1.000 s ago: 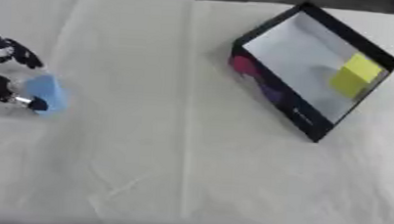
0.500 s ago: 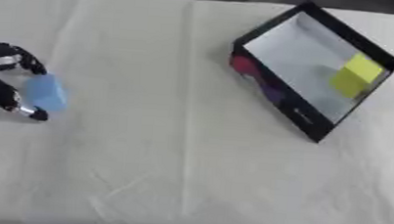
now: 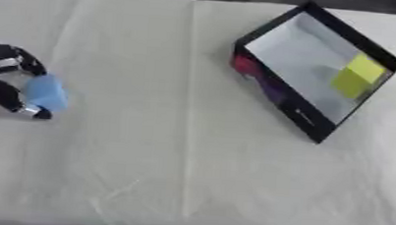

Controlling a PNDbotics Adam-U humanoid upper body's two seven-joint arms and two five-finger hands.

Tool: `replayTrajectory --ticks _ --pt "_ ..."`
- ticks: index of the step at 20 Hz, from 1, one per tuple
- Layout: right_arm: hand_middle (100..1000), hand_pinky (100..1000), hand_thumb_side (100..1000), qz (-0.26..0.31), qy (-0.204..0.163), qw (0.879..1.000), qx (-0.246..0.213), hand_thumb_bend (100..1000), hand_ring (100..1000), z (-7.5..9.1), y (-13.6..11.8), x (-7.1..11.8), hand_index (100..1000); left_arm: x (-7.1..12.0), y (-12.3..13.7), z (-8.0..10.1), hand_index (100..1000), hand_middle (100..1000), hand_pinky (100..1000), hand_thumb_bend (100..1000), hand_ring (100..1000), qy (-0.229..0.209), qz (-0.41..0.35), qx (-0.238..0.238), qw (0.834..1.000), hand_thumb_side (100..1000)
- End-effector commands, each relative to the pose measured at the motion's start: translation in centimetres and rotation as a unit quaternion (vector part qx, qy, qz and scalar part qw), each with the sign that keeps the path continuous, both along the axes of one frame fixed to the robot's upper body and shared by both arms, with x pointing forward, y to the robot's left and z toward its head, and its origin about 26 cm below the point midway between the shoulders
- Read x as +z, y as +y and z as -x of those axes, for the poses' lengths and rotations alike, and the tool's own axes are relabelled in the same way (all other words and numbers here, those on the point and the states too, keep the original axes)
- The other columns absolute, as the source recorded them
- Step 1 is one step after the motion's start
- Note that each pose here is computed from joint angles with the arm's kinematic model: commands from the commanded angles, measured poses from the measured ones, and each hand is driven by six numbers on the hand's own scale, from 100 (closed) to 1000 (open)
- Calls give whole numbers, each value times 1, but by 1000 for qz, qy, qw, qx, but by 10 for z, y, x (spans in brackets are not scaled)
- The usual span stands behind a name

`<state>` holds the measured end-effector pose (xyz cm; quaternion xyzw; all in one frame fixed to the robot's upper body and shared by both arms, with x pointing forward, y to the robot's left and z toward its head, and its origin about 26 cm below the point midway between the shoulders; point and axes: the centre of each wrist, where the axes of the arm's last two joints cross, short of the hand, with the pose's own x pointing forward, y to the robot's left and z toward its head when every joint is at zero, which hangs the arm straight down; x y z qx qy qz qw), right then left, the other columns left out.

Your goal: Pick up the objects with one hand, pass them to the other hand, and then place them into the box on the other side of the table.

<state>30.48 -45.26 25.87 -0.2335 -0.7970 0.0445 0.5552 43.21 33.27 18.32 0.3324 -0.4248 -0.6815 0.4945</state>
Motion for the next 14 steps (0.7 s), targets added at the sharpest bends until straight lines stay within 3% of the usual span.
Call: replayTrajectory --ticks 1,4,6,14 --pt "891 732 465 16 -8 1000 -5 100 978 2 -3 11 1000 14 1 -1 828 744 885 686 850 -19 -6 4 1000 490" --pt "891 732 469 16 -9 1000 -6 100 979 2 -4 11 1000 14 0 -1 815 743 883 693 849 -19 -10 2 1000 471" --pt "891 733 474 16 -7 1000 -7 100 979 2 -4 10 1000 15 0 0 803 740 878 695 847 -19 -14 0 1000 381" --pt "891 735 476 20 -3 1000 -9 100 979 2 -5 8 1000 18 -1 3 745 733 857 563 836 -11 -29 -4 999 176"
